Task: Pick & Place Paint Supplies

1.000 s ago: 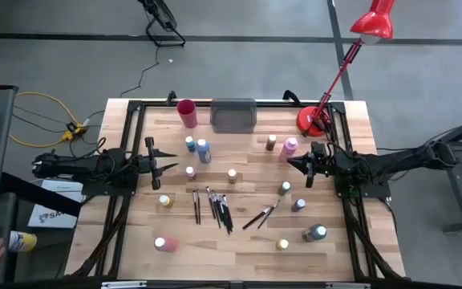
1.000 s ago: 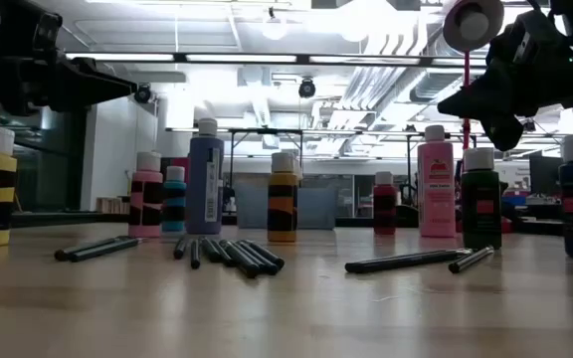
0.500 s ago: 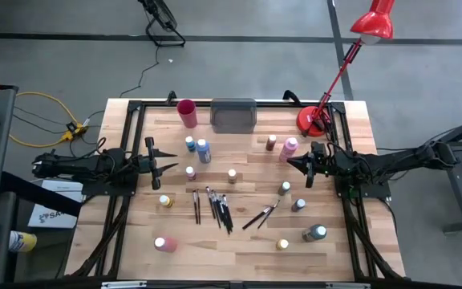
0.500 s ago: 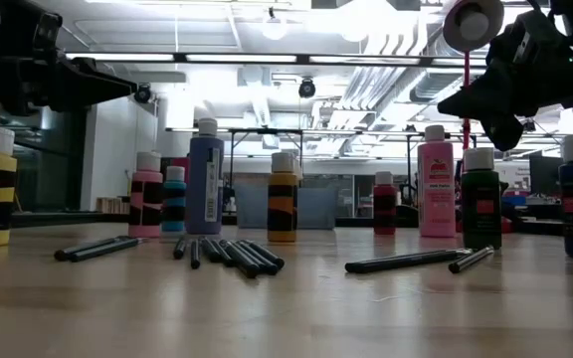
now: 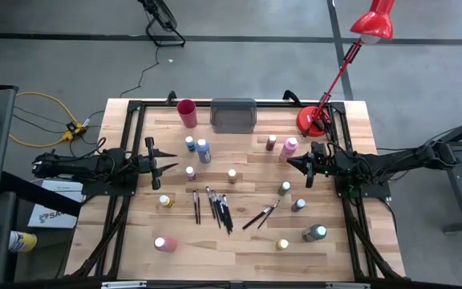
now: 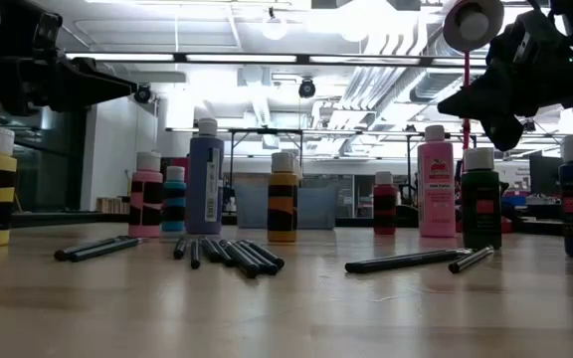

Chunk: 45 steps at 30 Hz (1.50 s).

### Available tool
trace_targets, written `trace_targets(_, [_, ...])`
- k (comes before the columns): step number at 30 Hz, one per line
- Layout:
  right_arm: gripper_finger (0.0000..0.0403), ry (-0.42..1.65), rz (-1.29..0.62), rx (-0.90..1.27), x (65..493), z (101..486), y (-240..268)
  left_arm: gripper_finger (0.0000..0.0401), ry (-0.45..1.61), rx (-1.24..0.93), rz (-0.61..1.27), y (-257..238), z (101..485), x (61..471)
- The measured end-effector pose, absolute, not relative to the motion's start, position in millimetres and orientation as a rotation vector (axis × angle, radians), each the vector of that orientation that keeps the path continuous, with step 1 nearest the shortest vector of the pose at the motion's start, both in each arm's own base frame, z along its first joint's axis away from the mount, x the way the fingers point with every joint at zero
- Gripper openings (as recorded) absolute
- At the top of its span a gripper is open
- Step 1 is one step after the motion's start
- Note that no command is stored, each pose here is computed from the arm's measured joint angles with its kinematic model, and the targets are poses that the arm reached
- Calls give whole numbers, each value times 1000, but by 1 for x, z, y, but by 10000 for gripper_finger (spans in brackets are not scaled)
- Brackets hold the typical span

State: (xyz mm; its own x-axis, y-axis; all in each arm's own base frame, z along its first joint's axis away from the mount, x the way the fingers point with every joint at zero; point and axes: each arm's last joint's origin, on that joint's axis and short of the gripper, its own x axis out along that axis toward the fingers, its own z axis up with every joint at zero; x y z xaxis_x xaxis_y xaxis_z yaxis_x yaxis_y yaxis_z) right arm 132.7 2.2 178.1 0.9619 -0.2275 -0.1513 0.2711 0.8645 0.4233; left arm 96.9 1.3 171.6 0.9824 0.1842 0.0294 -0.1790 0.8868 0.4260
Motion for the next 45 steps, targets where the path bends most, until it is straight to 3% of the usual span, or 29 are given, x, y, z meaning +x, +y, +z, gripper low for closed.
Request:
trace_targets(35, [3,97,-262,457,133,178,2,125,-38,402,253,3,189,94])
trace_targets(41, [3,97,-262,458,133,178,2,125,-74,371,384,7,212,87])
trace_targets(45, [3,98,-262,457,133,178,2,125,23,369,519,11,224,83])
